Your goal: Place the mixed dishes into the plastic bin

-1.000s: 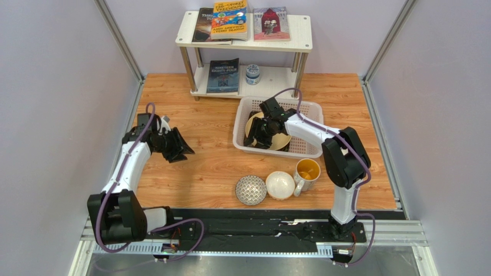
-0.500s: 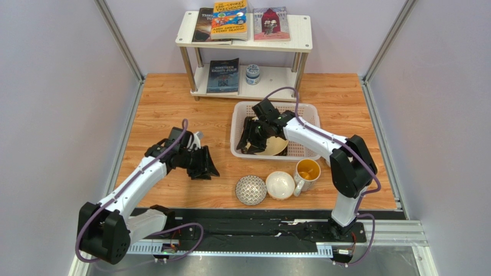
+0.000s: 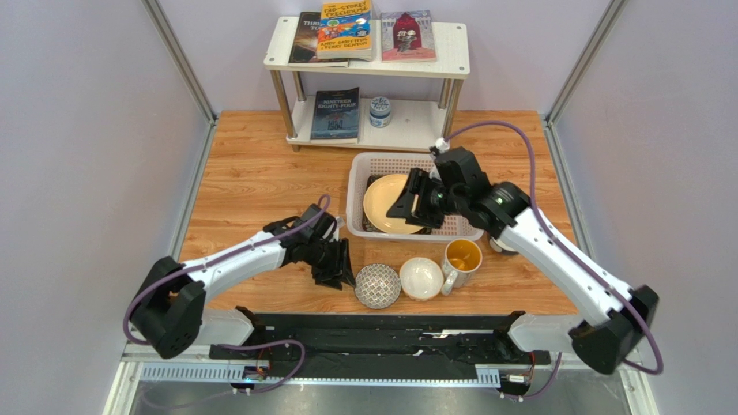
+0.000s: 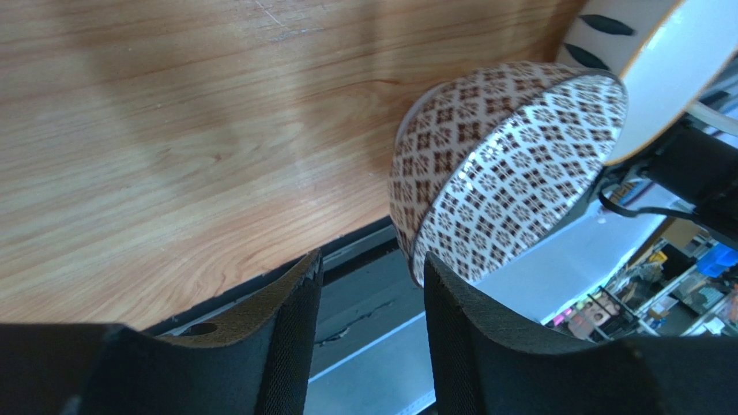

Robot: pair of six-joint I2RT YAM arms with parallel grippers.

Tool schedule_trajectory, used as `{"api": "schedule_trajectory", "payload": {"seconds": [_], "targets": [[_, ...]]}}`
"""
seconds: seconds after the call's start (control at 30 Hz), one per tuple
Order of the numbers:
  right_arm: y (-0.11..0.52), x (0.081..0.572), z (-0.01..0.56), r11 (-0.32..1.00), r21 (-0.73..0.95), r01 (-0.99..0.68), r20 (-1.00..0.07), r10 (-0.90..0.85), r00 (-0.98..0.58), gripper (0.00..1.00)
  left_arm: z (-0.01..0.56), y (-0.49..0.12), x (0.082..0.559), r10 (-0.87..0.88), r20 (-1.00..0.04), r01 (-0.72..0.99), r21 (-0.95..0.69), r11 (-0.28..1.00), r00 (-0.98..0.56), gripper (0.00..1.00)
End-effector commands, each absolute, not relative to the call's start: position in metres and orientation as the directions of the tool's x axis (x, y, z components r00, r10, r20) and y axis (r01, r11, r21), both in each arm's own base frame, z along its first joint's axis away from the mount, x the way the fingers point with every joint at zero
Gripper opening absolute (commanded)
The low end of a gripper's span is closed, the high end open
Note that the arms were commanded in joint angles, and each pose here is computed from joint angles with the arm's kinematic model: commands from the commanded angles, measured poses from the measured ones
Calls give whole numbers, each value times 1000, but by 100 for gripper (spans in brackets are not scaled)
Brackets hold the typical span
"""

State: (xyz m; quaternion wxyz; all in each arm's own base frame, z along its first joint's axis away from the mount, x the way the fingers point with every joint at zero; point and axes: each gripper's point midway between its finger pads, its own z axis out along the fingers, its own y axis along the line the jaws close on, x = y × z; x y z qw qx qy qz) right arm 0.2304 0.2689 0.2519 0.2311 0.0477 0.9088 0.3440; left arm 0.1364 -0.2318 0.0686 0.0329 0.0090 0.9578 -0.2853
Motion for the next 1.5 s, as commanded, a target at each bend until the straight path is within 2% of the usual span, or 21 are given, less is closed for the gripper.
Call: {"api": "schedule_trajectory", "payload": {"seconds": [0.0,0.17,0.33,0.47,0.57,0.6,0.7,1.0,1.13,1.47], "targets": [[246,186,227,787,616,-42,-359,232,-904,59,68,-253,153,-25,-93,31,-556,830,-995,53],[237,146,196,784,621,2,-299,239,-924,59,69,-259,161,-21,-110,45,-559,828,-994,53],[240,132,176,782,623,23,-269,242,-932,59,72,-265,164,-22,-135,60,-573,817,-991,52],[246,122,161,811,586,13,-268,208,-941,60,61,-272,162,-4,-105,56,-560,827,-994,47],[254,117,155,815,580,12,-264,201,-943,60,53,-275,158,-4,-92,47,-542,839,-996,33],[257,116,155,810,586,12,-261,203,-944,60,52,-275,158,-6,-90,43,-539,841,-996,23],[263,113,148,805,593,19,-252,208,-945,60,51,-272,157,-22,-97,33,-536,843,-995,9],[276,106,123,824,566,16,-257,194,-947,65,79,-249,158,-33,-204,73,-490,869,-978,4],[293,106,118,800,599,17,-241,200,-950,65,79,-225,156,-20,-236,78,-400,913,-972,4],[336,104,91,844,535,32,-207,168,-964,65,67,-208,141,-37,-209,45,-374,926,-977,0]]}}
